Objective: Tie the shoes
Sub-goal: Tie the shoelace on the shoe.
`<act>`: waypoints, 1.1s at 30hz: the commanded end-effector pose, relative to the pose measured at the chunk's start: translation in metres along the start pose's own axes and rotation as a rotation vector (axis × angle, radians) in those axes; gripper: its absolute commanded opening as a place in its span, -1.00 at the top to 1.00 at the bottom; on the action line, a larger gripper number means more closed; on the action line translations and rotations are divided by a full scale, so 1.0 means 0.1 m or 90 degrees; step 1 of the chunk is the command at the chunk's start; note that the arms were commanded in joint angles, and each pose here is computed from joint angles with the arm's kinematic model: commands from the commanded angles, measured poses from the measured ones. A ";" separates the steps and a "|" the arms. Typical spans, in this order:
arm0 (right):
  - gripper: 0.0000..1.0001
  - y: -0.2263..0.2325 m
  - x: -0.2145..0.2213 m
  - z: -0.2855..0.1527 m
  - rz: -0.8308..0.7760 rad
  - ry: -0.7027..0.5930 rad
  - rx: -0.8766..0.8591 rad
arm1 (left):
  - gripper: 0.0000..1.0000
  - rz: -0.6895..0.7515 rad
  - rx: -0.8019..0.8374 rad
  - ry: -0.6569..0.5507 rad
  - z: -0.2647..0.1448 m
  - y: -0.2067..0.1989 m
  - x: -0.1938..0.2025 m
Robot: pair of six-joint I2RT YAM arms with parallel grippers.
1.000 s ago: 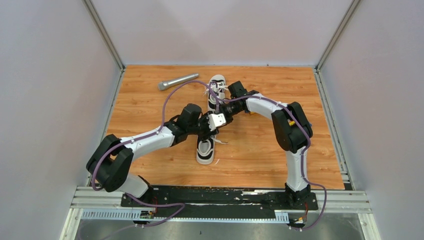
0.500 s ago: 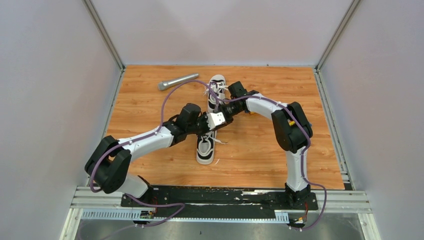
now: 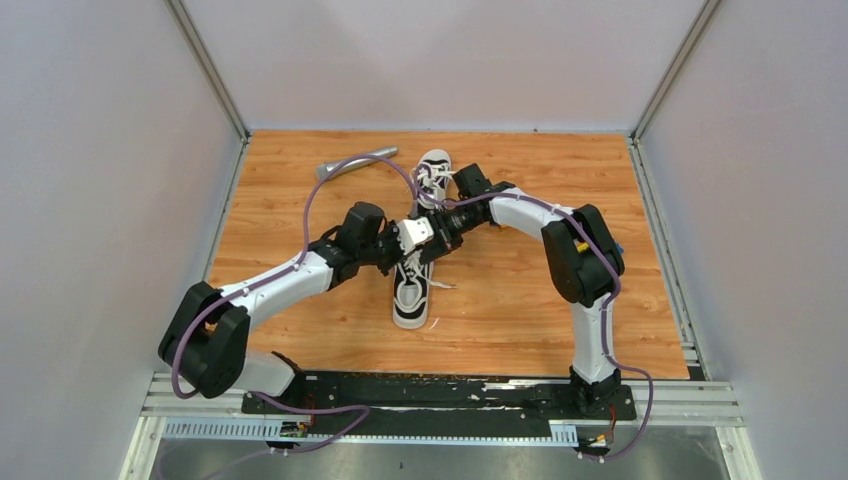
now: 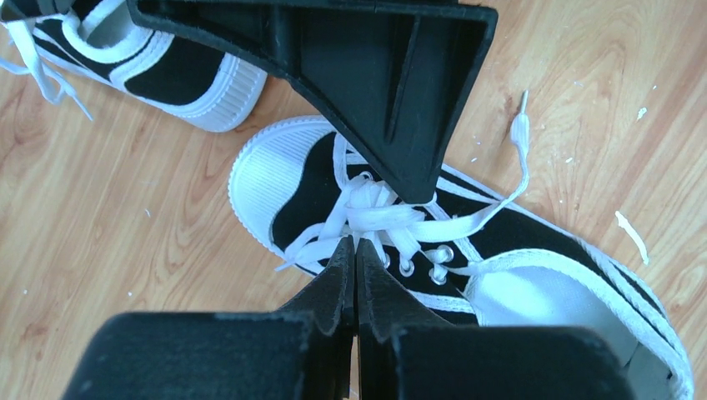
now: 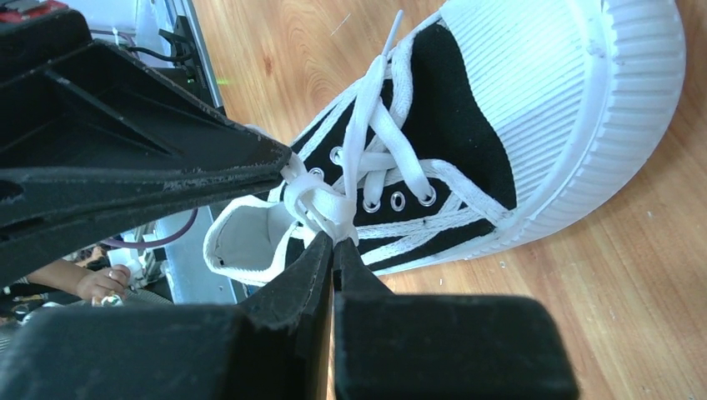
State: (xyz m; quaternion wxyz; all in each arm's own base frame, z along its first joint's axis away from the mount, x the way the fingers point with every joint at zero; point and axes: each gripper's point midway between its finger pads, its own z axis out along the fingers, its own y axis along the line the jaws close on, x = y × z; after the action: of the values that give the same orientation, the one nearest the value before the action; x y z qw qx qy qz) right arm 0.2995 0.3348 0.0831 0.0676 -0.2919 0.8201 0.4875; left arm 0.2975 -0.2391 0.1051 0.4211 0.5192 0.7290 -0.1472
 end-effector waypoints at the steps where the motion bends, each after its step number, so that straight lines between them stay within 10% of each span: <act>1: 1.00 -0.06 0.03 -0.20 -0.044 0.000 0.049 | 1.00 -0.029 -0.045 0.043 -0.19 0.14 0.21; 20: 0.94 -0.14 0.05 -0.16 0.022 0.006 -0.041 | 1.00 -0.068 0.043 -0.051 -0.18 -0.03 -0.02; 33: 1.00 -0.45 0.26 -0.32 -0.056 0.020 0.059 | 1.00 -0.080 -0.032 0.050 -0.32 0.38 0.39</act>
State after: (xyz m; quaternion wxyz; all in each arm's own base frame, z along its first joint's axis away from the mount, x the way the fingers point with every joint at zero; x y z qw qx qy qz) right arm 0.2958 0.3252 0.0771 0.0706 -0.3301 0.7940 0.5057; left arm 0.2925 -0.2208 0.1001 0.4007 0.4908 0.7469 -0.2017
